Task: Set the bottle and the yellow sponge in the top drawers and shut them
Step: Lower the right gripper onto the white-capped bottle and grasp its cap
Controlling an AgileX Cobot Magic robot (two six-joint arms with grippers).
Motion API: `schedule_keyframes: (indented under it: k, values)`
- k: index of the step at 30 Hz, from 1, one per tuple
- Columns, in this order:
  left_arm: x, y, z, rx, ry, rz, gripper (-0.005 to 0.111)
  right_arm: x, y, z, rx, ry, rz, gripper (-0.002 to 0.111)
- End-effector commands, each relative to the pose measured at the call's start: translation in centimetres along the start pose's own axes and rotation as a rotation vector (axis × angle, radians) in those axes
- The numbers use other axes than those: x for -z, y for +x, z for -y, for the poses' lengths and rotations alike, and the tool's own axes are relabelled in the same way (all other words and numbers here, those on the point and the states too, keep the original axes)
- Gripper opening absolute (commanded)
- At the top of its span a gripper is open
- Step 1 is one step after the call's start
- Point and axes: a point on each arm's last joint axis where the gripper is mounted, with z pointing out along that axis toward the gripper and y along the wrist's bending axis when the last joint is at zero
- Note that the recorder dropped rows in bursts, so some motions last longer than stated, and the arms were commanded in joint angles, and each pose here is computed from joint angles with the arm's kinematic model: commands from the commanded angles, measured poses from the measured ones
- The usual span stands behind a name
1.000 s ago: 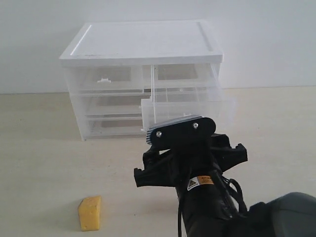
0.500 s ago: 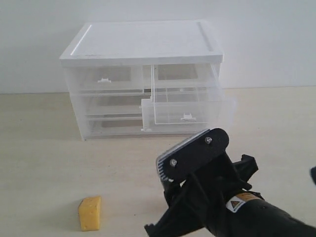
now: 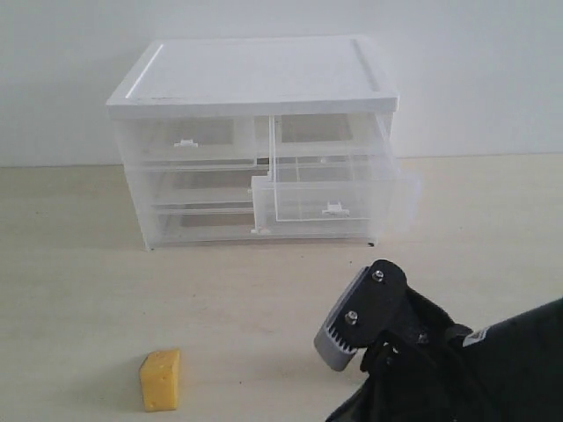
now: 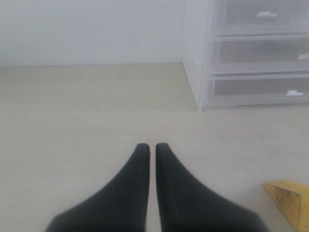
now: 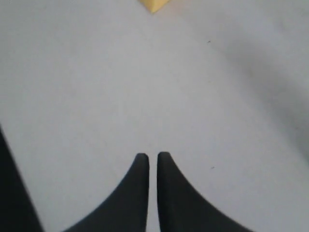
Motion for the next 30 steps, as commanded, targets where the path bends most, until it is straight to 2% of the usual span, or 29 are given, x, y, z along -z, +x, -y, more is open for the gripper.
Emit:
schedule_keyframes:
  k: [1,3,5,7,8,9,10,13,14,20,30]
  values:
    - [0.0,0.0,0.0,0.015,0.001,0.008,0.004,2.7,-1.2,1.5,-0.07,-0.059,-0.237,0.001]
    - [0.0,0.0,0.0,0.015,0.001,0.008,0.004,3.9,-1.1,3.0,-0.089,0.112,-0.389,0.001]
    - [0.0,0.0,0.0,0.015,0.001,0.008,0.004,4.4,-0.7,4.2,-0.058,0.249,-0.451,0.001]
    - [0.0,0.0,0.0,0.015,0.001,0.008,0.004,4.4,-1.1,5.3,-0.094,0.379,-0.384,0.001]
    - [0.0,0.0,0.0,0.015,0.001,0.008,0.004,4.2,-1.5,5.7,-0.111,0.426,-0.308,0.005]
    - [0.0,0.0,0.0,0.015,0.001,0.008,0.004,4.1,-1.7,5.8,-0.11,0.431,-0.275,0.014]
    - [0.0,0.0,0.0,0.015,0.001,0.008,0.004,4.0,-1.9,5.8,-0.125,0.429,-0.243,0.031]
    - [0.0,0.0,0.0,0.015,0.001,0.008,0.004,3.8,-2.3,5.6,-0.17,0.406,-0.187,0.069]
    - [0.0,0.0,0.0,0.015,0.001,0.008,0.004,3.6,-2.4,5.6,-0.187,0.397,-0.173,0.077]
    - [0.0,0.0,0.0,0.015,0.001,0.008,0.004,1.1,-1.9,6.5,-0.238,0.393,-0.162,0.074]
    - [0.0,0.0,0.0,0.015,0.001,0.008,0.004,-2.0,-1.5,7.9,-0.229,0.398,-0.158,0.074]
